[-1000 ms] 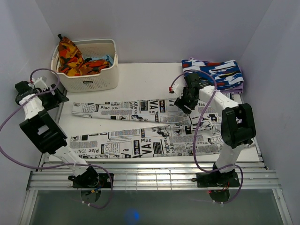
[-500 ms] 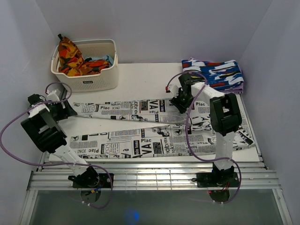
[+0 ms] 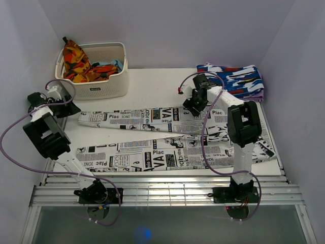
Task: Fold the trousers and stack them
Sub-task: Flatten the trousers out
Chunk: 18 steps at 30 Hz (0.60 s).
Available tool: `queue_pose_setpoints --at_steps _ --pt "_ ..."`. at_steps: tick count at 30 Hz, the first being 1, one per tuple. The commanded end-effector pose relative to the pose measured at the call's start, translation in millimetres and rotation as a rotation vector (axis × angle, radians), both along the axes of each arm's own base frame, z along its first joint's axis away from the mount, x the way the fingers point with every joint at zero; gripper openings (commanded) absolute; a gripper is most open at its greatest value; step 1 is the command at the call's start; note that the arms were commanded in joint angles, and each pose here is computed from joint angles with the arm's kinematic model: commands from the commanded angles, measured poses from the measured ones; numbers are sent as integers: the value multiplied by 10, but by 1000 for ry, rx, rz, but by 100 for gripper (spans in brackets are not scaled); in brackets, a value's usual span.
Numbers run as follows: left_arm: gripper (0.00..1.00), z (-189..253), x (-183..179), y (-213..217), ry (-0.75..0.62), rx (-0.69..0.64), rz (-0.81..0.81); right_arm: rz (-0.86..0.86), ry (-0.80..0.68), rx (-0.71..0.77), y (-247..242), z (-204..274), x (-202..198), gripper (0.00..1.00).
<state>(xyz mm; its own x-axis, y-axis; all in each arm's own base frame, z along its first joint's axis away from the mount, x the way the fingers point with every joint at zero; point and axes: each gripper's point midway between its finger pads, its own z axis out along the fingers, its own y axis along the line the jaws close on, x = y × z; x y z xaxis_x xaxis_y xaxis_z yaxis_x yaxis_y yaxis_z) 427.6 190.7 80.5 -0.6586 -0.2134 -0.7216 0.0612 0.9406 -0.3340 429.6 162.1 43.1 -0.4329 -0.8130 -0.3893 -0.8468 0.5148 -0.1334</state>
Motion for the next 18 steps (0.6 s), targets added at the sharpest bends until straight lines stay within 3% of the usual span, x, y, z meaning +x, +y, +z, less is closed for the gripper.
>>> queue_pose_setpoints --at_steps 1,11,18 --pt "81 196 214 -12 -82 10 -41 35 -104 80 218 322 303 67" --pt "82 173 482 -152 -109 -9 -78 87 -32 80 378 -95 436 74" --pt "77 14 493 -336 -61 -41 -119 175 65 114 467 -251 190 65"
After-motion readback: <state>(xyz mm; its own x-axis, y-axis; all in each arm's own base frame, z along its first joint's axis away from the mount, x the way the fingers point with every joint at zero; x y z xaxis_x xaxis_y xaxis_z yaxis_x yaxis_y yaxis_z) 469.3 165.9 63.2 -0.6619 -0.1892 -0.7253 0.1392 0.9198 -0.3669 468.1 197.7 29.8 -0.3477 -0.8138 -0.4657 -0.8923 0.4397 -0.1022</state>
